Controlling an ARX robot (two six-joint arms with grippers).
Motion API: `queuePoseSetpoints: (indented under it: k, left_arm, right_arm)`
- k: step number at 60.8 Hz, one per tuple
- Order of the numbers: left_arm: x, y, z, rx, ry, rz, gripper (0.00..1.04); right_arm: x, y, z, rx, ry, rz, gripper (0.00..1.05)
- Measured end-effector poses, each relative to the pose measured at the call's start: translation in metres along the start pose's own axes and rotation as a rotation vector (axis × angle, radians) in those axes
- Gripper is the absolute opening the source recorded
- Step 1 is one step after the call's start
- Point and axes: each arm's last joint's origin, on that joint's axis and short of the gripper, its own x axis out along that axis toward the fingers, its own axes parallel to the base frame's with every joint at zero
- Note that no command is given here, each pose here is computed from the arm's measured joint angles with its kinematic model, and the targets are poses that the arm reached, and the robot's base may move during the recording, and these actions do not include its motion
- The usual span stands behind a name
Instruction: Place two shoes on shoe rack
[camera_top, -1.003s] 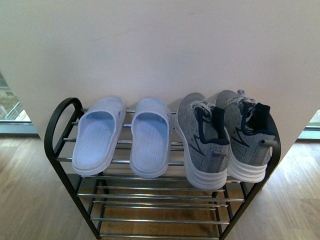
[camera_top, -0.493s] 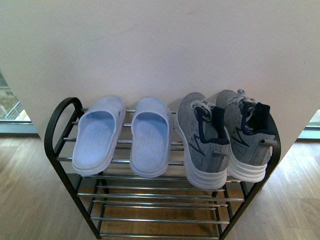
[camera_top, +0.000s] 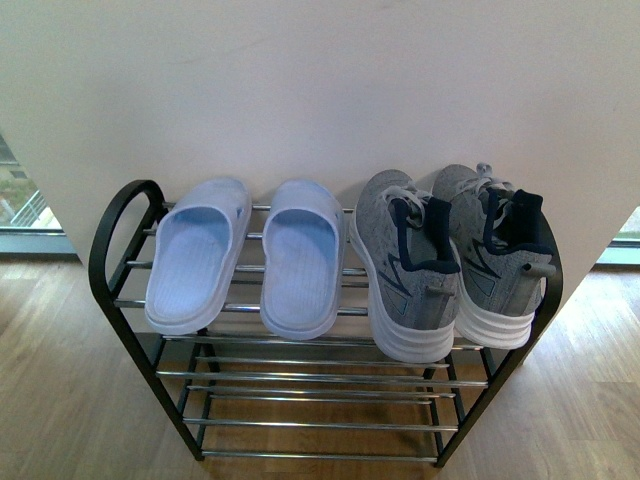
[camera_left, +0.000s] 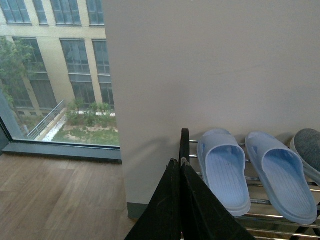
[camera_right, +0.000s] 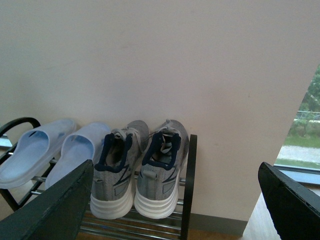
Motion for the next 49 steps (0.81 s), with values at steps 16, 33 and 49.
queuePoseSetpoints:
  k: [16,33,49]
  left_arm:
    - [-0.0034,0.0001,0.0006,0.000,-0.017,0.001,0.01]
    - [-0.0035,0.0001,0.0007,0.000,-0.018,0.002,0.01]
    - [-0.0035,0.0001,0.0007,-0.001,-0.018,0.002,0.24]
  right_arm:
    - [0.0000,0.0000,0.0000,0.000,0.000,0.002,0.95]
    - [0.0000,0.0000,0.0000,0.000,0.000,0.001,0.95]
    - [0.0000,0.0000,0.0000,0.000,0.000,0.001,0.95]
